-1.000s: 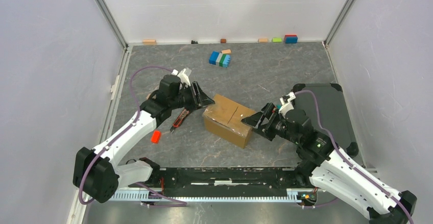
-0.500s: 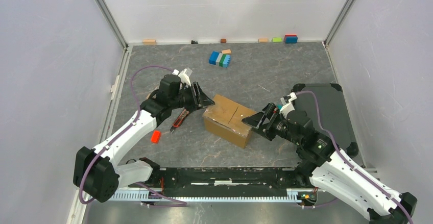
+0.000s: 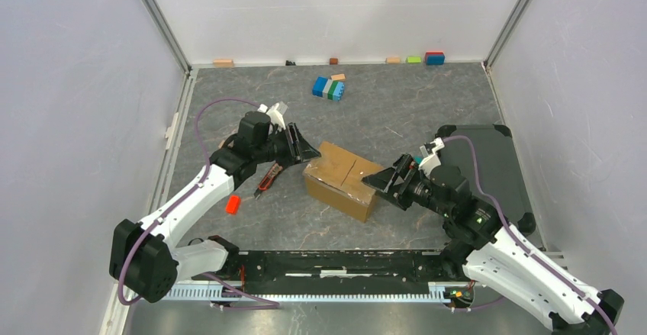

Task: Unpack the express box
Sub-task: Open the express box at the center of the board.

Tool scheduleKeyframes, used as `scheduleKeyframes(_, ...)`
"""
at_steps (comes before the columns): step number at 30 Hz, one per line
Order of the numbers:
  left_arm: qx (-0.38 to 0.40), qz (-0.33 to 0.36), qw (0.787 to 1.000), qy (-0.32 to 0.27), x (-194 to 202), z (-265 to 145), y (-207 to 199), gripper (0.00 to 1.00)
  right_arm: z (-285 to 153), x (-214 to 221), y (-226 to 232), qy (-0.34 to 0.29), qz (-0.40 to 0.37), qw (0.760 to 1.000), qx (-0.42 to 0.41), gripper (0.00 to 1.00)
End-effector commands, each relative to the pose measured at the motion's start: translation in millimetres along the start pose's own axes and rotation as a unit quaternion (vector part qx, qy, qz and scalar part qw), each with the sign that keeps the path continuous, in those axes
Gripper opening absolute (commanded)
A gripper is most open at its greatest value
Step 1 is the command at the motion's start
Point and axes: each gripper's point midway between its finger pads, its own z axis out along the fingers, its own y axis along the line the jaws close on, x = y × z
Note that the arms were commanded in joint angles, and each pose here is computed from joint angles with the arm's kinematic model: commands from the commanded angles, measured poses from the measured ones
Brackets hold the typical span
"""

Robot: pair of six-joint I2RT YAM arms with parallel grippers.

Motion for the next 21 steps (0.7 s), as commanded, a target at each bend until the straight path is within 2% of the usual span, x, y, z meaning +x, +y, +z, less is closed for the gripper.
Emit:
scheduleKeyframes(1, -0.004, 0.025, 1.0, 0.004, 1, -8, -4, 0.51, -9, -16, 38, -0.02, -0.045, 0.998, -0.036, 0.92)
scheduleKeyframes(5, -0.036, 0.026, 0.999, 0.004, 9, -20, 9, 0.52, -10, -36, 65, -0.01, -0.198, 0.98, 0.008, 0.87)
scheduleKeyframes(8, -0.055, 0.026, 0.998, 0.01, 19, -28, 18, 0.52, -8, -59, 69, 0.009, -0.332, 0.94, 0.08, 0.84)
scheduleKeyframes(11, -0.053, 0.022, 0.998, 0.026, 31, -32, 23, 0.53, -4, -83, 64, 0.012, -0.434, 0.89, 0.137, 0.87)
scheduleKeyframes(17, -0.027, 0.005, 0.999, 0.041, 56, -29, 12, 0.58, 26, -83, 31, 0.064, -0.541, 0.819, 0.182, 0.91)
scheduleKeyframes(19, -0.009, -0.006, 0.999, 0.041, 61, -23, 7, 0.58, 35, -79, 14, 0.076, -0.546, 0.81, 0.199, 0.91)
scheduleKeyframes(21, 0.005, -0.016, 0.999, 0.033, 61, -16, 6, 0.58, 42, -66, 10, 0.095, -0.545, 0.815, 0.173, 0.91)
